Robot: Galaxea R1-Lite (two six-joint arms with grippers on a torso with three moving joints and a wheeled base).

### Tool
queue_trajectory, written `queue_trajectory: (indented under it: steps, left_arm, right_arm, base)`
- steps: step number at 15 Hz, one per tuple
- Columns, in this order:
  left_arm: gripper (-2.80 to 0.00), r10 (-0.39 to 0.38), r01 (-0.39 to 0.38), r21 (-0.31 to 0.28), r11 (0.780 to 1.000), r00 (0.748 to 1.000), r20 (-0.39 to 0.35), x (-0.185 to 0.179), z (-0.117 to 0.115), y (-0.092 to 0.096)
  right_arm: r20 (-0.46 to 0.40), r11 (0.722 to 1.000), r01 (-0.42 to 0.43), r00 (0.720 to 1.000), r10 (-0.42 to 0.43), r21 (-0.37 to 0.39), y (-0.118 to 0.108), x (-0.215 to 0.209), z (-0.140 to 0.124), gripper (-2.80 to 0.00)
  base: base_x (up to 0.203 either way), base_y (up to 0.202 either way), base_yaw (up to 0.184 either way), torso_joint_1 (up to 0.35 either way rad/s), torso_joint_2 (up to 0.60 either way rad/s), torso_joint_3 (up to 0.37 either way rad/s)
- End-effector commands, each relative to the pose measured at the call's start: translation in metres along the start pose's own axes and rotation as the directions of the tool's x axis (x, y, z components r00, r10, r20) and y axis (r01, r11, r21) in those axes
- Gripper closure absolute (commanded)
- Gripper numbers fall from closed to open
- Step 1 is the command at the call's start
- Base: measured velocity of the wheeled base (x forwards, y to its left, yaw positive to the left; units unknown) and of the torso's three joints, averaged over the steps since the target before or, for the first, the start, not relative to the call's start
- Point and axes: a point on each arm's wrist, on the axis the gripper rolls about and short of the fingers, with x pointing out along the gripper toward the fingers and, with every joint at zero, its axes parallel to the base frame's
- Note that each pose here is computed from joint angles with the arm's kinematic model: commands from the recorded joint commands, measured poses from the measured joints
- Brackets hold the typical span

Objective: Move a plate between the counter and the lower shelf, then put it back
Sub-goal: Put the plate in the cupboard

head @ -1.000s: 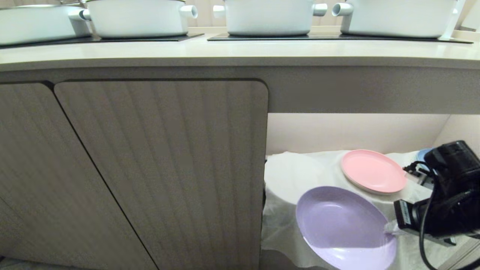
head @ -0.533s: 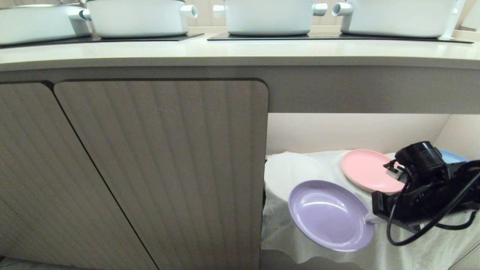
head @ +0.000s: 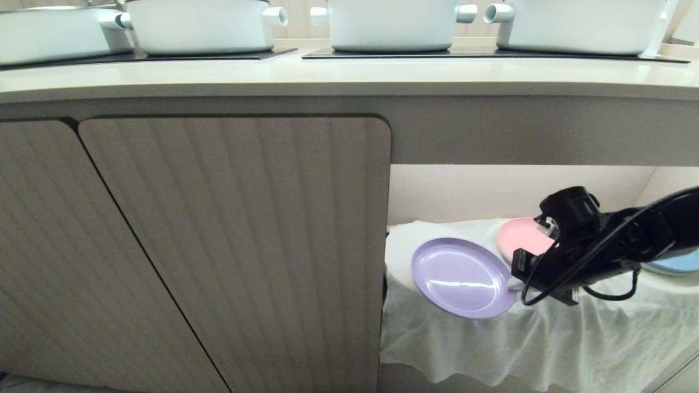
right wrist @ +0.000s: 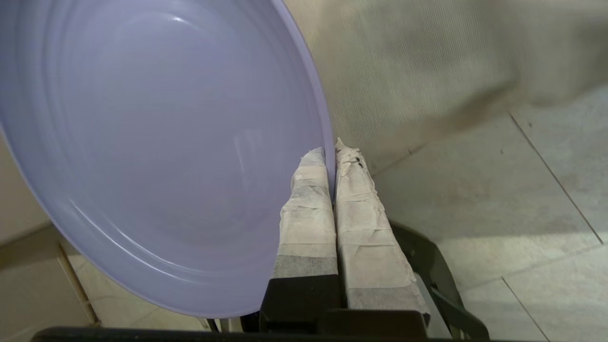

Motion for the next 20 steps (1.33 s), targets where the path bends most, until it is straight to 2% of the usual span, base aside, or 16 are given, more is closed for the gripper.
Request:
queue_trajectory:
  steps: [1, 8, 11, 20]
  left_arm:
    - [0.00, 0.000, 0.000, -0.001, 1.000, 1.000, 0.000, 0.000, 0.000, 0.000]
    - [0.00, 0.002, -0.002, -0.001, 1.000, 1.000, 0.000, 0.000, 0.000, 0.000]
    - [0.00, 0.001, -0.001, -0.001, 1.000, 1.000, 0.000, 0.000, 0.000, 0.000]
    - [0.00, 0.001, -0.001, -0.001, 1.000, 1.000, 0.000, 0.000, 0.000, 0.000]
  right_arm:
    - [-0.008, 1.000, 0.010, 1.000, -0.009, 0.020, 0.004, 0.024, 0.014, 0.00]
    - [0.019, 0.998, -0.027, 0.999, 0.026, 0.065, 0.028, 0.058, 0.038, 0.00]
    - [0.016, 0.997, -0.035, 0.999, 0.034, 0.061, 0.036, 0.069, 0.041, 0.00]
    - [0.018, 0.998, -0.010, 1.000, 0.009, 0.065, 0.034, 0.076, 0.041, 0.00]
  base:
    - [0.000, 0.000, 0.000, 0.000, 0.00, 0.000]
    - [0.000, 0.000, 0.000, 0.000, 0.00, 0.000]
    - [0.000, 0.000, 0.000, 0.000, 0.00, 0.000]
    - [0.000, 0.000, 0.000, 0.000, 0.00, 0.000]
